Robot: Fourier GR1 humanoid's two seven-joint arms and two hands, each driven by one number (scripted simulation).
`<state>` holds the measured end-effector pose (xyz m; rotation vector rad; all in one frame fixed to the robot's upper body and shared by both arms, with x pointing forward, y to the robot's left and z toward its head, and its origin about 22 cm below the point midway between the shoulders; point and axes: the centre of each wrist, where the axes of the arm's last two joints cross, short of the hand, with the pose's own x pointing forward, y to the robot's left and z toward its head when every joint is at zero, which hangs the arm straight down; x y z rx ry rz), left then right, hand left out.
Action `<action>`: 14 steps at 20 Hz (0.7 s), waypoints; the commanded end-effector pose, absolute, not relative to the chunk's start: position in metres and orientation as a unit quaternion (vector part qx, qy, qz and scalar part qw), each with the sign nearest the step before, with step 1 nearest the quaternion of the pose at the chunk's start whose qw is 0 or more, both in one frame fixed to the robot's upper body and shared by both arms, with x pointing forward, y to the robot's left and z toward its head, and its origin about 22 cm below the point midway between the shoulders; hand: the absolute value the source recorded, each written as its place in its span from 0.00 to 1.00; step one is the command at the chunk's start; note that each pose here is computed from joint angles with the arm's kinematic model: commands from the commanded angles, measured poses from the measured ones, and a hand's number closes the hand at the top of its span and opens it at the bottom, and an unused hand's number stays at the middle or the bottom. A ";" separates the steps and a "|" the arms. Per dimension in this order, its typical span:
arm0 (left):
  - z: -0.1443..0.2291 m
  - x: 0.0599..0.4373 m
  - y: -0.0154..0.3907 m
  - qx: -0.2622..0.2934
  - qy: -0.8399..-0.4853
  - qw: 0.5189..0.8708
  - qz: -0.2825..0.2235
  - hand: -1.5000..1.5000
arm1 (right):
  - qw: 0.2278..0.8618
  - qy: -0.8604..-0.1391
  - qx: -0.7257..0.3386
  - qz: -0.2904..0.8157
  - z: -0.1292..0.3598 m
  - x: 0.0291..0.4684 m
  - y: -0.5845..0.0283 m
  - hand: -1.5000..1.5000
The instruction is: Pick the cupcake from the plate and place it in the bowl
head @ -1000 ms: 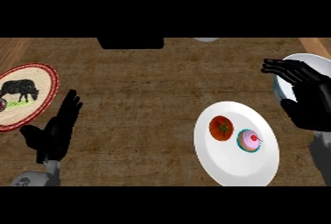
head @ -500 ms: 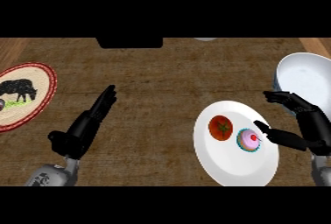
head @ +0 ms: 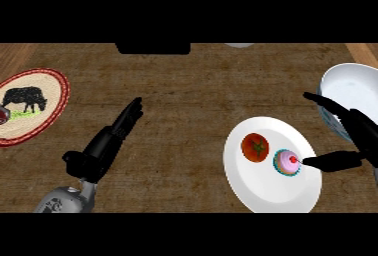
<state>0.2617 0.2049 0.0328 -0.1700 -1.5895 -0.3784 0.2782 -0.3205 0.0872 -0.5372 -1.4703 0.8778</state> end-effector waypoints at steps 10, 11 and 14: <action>0.022 0.264 0.199 -0.077 -0.707 0.682 -0.173 0.50 | 0.690 -0.355 -0.186 0.604 0.166 0.303 -0.272 0.00; 0.026 0.251 0.193 -0.083 -0.710 0.676 -0.179 0.50 | 0.696 -0.341 -0.183 0.605 0.166 0.300 -0.267 0.00; 0.038 0.274 0.202 -0.072 -0.704 0.686 -0.167 0.50 | 0.694 -0.325 -0.180 0.617 0.170 0.302 -0.235 0.00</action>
